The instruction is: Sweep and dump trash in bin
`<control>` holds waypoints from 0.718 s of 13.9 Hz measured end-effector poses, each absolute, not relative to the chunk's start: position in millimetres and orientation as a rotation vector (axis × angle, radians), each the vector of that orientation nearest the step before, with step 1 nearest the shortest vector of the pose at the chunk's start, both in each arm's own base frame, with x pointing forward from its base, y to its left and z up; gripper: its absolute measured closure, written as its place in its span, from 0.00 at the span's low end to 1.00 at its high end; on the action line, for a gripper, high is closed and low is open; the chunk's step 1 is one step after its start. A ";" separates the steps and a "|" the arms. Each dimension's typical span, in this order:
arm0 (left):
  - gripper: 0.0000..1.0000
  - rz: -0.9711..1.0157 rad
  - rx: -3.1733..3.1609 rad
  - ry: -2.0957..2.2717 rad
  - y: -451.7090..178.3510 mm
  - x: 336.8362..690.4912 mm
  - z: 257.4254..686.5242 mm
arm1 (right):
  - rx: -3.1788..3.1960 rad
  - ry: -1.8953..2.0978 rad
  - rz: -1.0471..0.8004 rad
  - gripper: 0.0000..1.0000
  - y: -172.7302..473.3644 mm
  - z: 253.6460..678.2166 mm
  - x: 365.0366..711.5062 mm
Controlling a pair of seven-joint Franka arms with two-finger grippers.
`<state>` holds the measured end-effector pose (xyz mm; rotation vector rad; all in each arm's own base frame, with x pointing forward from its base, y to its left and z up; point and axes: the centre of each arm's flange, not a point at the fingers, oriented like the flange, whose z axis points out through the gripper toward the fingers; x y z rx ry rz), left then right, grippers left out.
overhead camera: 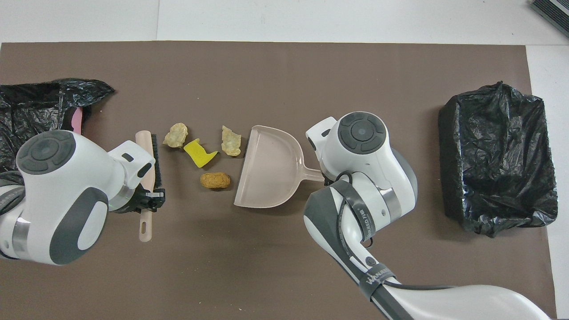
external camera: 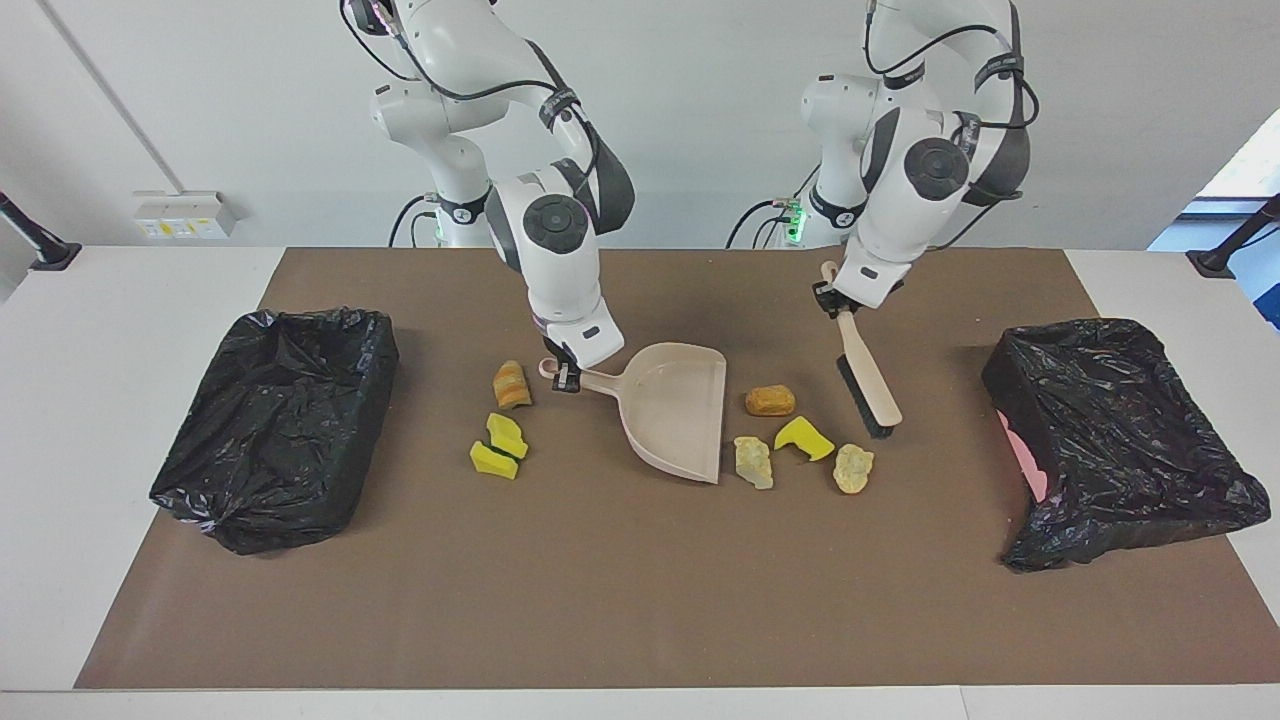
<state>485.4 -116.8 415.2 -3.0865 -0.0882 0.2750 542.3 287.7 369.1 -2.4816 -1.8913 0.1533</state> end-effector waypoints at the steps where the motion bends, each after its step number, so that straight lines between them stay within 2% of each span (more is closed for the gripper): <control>1: 0.73 0.247 -3.079 -0.035 -102.2 494.7 407.3 | -2.518 -1.882 0.170 0.68 299.6 364.9 535.5; 6: 0.73 0.257 -3.060 0.154 -89.4 513.8 362.0 | -2.557 -1.875 0.193 0.68 308.7 356.1 527.5; 10: 0.73 0.256 -3.039 0.351 -142.7 503.6 355.3 | -2.567 -1.861 0.198 0.68 307.9 351.9 525.8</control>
